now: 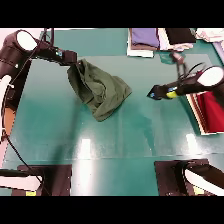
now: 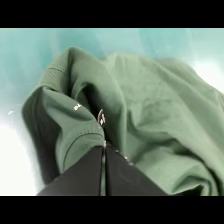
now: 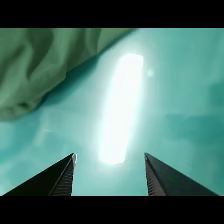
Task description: Fold the shirts.
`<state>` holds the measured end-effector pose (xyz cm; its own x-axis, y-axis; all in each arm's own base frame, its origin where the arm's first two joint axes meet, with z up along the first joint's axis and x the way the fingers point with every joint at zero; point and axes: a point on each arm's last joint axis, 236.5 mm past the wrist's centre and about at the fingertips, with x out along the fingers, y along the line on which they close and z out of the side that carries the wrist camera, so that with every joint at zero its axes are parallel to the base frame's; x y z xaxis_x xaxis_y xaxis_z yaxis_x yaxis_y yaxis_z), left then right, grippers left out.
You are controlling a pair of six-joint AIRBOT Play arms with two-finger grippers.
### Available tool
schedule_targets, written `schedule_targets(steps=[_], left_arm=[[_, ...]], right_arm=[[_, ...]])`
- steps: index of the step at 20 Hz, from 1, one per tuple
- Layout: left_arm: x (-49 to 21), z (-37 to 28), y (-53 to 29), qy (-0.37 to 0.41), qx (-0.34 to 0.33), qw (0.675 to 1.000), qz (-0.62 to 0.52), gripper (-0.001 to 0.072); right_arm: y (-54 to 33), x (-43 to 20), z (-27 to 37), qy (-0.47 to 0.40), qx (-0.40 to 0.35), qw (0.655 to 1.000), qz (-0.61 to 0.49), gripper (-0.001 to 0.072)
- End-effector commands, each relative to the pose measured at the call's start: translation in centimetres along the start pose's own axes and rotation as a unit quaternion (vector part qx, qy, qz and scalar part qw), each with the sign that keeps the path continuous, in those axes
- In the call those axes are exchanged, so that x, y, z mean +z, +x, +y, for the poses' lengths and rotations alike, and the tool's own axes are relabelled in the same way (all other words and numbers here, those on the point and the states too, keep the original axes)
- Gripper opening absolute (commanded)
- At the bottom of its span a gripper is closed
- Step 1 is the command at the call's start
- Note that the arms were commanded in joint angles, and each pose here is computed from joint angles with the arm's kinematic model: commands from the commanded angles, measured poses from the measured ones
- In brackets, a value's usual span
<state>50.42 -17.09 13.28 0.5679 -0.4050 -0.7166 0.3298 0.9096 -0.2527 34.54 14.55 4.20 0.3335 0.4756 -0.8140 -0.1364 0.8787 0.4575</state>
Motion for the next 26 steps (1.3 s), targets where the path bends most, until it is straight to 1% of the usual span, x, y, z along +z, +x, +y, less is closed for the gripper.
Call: schedule_targets(steps=[1,4,11,12,13,14,16,17,19,21,24,26], left_arm=[[-0.8,0.5,-0.6,0.005,0.009,1.000,0.017,0.0024],[-1.0,0.5,-0.6,0.004,0.009,1.000,0.021,0.0024],[-1.1,0.4,-0.6,0.004,0.008,1.000,0.023,0.0024],[-1.1,0.4,-0.6,0.004,0.008,1.000,0.023,0.0024],[-1.1,0.4,-0.6,0.004,0.008,1.000,0.023,0.0024],[-1.1,0.4,-0.6,0.004,0.008,1.000,0.023,0.0024],[-1.1,0.4,-0.6,0.004,0.008,1.000,0.024,0.0024],[-1.1,0.4,-0.7,0.005,0.008,1.000,0.024,0.0024],[-0.9,0.8,-1.1,0.011,0.018,1.000,0.021,0.0024],[0.2,1.2,-3.0,0.028,0.040,0.999,-0.003,0.0024],[3.6,0.9,-9.2,0.061,0.075,0.992,-0.083,0.0024],[5.8,-0.7,-15.2,0.076,0.078,0.982,-0.153,0.0023]], right_arm=[[6.3,0.1,-0.8,0.127,0.053,0.990,-0.008,0.0509],[9.7,2.1,-1.1,0.166,0.070,0.984,-0.016,0.0508],[16.1,6.2,0.1,0.150,0.077,0.986,0.003,0.0495],[16.8,6.6,0.3,0.146,0.079,0.986,0.005,0.0467],[17.4,7.0,0.7,0.140,0.082,0.987,0.006,0.0424],[17.9,7.5,1.2,0.133,0.084,0.987,0.004,0.0362],[18.0,8.9,2.3,0.117,0.092,0.989,-0.007,0.0044],[17.6,9.9,2.8,0.100,0.097,0.990,-0.017,0.0020],[15.5,12.1,4.1,0.058,0.105,0.992,-0.040,0.0019],[11.0,15.2,4.4,-0.003,0.080,0.993,-0.085,0.0019],[-0.2,20.0,5.3,-0.094,0.032,0.980,-0.172,0.0019],[-9.0,21.5,6.3,-0.139,-0.001,0.963,-0.232,0.0019]])
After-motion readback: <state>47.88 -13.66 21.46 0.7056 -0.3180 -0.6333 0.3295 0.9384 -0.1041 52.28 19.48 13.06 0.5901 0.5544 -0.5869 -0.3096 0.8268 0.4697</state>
